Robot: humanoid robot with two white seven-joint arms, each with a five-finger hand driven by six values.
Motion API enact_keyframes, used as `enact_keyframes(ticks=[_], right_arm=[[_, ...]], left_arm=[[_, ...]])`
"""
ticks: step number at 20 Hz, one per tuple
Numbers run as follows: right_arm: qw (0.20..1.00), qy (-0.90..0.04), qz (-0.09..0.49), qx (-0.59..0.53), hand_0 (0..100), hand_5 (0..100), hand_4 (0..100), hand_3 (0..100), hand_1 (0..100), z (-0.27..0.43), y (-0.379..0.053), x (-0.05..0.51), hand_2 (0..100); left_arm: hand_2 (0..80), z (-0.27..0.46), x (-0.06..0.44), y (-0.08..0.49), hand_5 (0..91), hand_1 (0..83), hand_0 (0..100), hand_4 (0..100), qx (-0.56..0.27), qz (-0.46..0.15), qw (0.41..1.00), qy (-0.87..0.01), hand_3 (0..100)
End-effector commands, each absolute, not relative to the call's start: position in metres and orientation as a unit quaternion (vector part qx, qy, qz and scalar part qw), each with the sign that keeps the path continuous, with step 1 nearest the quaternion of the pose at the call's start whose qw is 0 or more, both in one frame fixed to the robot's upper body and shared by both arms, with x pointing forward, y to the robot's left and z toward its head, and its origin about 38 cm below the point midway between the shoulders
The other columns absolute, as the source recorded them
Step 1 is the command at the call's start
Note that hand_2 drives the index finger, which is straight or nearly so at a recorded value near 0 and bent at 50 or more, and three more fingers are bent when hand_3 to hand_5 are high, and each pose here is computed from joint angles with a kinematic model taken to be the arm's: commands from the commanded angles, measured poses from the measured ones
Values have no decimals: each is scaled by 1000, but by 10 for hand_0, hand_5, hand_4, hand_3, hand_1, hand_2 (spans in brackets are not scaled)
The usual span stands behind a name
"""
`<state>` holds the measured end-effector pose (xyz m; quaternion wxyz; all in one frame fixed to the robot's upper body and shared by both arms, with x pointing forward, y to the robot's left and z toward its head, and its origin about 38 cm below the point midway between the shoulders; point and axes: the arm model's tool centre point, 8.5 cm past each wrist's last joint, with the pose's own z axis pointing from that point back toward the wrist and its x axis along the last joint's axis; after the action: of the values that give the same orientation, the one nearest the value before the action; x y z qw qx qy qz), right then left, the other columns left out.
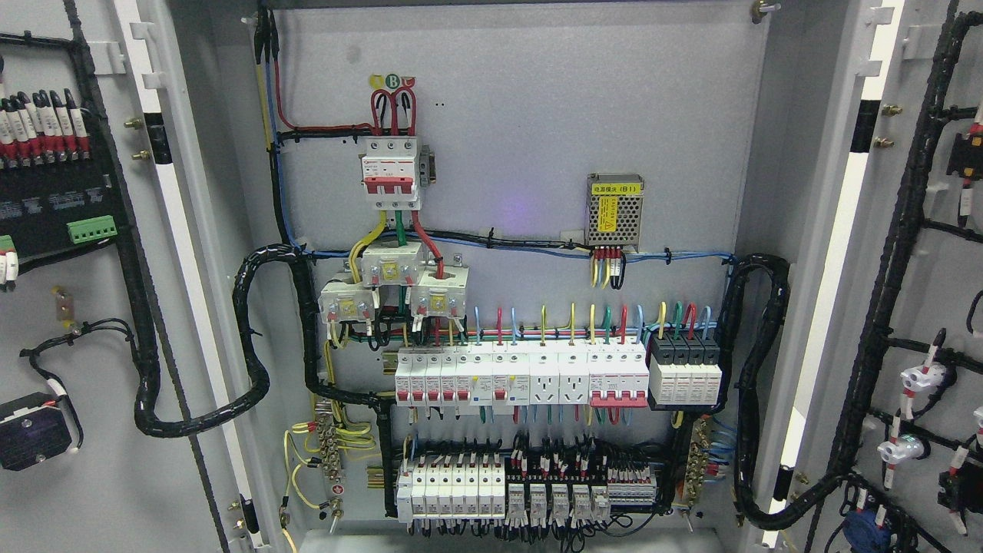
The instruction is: Open door with both hands
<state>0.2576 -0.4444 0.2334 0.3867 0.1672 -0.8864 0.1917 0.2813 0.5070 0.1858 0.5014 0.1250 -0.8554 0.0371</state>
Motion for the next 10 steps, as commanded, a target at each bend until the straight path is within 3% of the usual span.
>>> enact_keyframes(ticks=[1, 10], right_arm=[[387, -886, 193, 167, 0, 0, 0, 0, 0, 234, -445, 258, 0], [366, -886, 208, 196, 0, 0, 0, 0, 0, 243, -422, 253, 0]], left_arm=[[0, 194, 288, 513, 0, 0, 0, 43, 129, 36, 500, -855, 0], [0, 188, 293, 519, 0, 0, 0, 42, 133, 47, 514, -846, 0]])
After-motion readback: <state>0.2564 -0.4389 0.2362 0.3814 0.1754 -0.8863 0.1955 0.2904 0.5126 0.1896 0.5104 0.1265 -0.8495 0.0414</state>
